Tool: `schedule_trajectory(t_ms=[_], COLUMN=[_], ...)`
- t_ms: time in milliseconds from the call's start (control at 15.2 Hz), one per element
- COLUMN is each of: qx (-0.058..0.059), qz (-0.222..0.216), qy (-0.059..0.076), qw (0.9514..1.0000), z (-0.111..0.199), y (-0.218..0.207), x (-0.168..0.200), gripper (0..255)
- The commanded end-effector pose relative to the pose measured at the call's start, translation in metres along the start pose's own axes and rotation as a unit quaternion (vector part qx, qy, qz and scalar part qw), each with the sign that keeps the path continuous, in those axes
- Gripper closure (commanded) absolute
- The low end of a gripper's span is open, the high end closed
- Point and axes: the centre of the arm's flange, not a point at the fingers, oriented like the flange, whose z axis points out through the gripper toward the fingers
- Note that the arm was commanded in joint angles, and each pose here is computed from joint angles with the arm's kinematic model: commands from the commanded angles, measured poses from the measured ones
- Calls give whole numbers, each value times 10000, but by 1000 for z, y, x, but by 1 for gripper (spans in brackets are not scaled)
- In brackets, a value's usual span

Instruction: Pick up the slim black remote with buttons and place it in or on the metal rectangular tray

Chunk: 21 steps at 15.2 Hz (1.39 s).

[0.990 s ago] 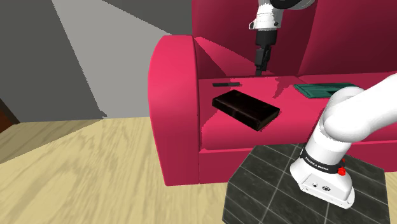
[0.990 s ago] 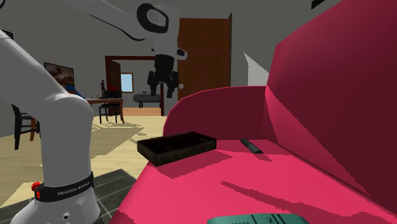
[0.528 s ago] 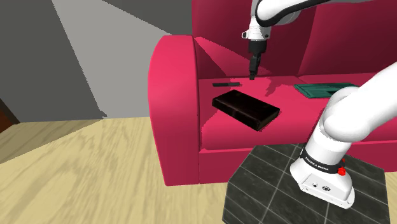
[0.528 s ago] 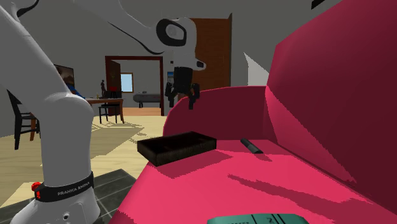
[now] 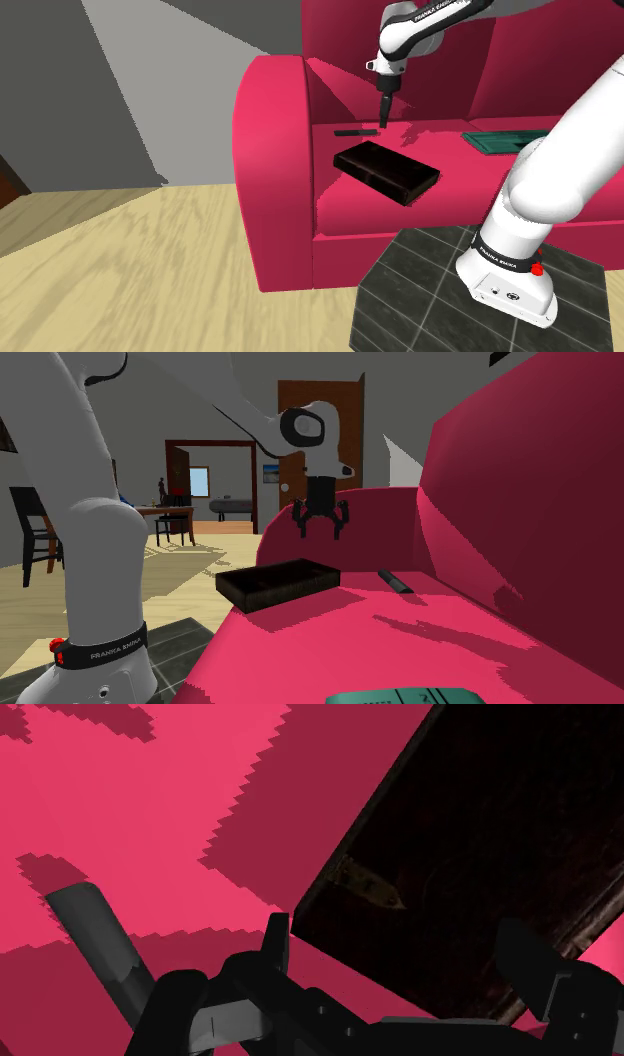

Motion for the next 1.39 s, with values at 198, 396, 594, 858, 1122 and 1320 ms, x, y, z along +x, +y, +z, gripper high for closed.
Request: schedule_trajectory(t_ms=[198, 396, 594, 858, 1122, 1320], qx=[-156, -243, -330, -445, -542, -542], qz=[-416, -659, -901, -1223, -1495, -1495], qy=[65, 104, 143, 196, 240, 240], qw=[9990, 9975, 9953, 9913, 9870, 9870], z=[25, 39, 52, 69, 82, 98], y=[49, 77, 104, 138, 166, 167], x=[30, 50, 72, 103, 131, 132], gripper=[0, 0, 0, 0, 0, 0])
